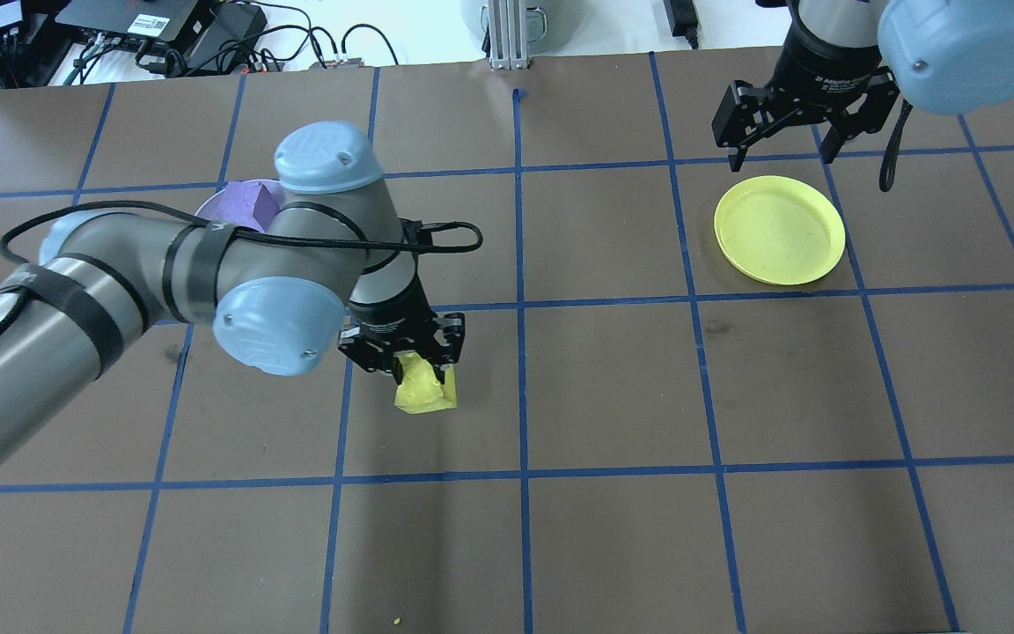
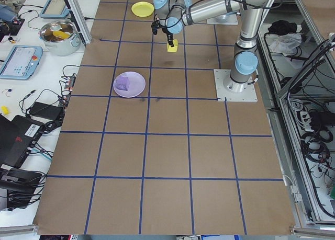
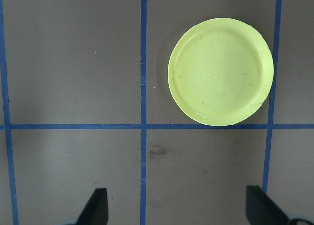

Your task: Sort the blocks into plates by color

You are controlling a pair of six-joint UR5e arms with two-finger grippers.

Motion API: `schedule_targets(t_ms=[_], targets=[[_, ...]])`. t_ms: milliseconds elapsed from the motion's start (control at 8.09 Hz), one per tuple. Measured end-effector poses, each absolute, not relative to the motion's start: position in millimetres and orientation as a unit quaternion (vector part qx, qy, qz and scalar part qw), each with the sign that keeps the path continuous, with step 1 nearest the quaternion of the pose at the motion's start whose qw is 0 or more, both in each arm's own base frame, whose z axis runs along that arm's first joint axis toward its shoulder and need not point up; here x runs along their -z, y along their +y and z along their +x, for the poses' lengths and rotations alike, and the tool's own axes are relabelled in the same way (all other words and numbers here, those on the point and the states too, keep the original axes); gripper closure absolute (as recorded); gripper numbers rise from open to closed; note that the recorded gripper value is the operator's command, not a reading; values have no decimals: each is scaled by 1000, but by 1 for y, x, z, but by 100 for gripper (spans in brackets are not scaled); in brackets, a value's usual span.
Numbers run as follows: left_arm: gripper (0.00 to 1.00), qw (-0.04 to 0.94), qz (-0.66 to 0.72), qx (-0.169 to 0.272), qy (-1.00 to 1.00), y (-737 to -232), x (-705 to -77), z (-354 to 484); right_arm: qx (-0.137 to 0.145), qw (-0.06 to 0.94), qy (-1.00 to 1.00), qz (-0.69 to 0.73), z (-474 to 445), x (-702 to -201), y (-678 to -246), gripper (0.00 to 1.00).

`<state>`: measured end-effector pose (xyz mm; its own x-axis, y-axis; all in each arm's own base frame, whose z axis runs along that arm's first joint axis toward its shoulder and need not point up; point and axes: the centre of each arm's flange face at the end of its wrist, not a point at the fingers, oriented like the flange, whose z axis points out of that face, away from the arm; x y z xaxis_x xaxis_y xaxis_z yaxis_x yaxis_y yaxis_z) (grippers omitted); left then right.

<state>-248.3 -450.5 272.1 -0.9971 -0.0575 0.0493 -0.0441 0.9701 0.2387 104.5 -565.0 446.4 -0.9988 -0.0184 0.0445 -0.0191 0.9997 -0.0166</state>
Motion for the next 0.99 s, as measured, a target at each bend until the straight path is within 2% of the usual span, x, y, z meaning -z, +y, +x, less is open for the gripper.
schedule_targets(t_ms=[495, 618, 742, 866, 989], targets=[[100, 39, 46, 79, -995, -465, -263, -349, -19, 19, -1000, 4, 81, -446, -573, 0], [78, 39, 51, 73, -995, -474, -263, -366, -17, 18, -1000, 8, 74, -444, -575, 0], [64, 37, 51, 71, -995, -480, -257, -381, -16, 17, -1000, 12, 71, -442, -577, 0], [42, 34, 57, 72, -995, -486, -245, -393, -15, 18, -1000, 13, 69, -441, -577, 0], [1, 35, 69, 65, -995, -489, -234, -404, -15, 20, -1000, 14, 68, -441, -577, 0]])
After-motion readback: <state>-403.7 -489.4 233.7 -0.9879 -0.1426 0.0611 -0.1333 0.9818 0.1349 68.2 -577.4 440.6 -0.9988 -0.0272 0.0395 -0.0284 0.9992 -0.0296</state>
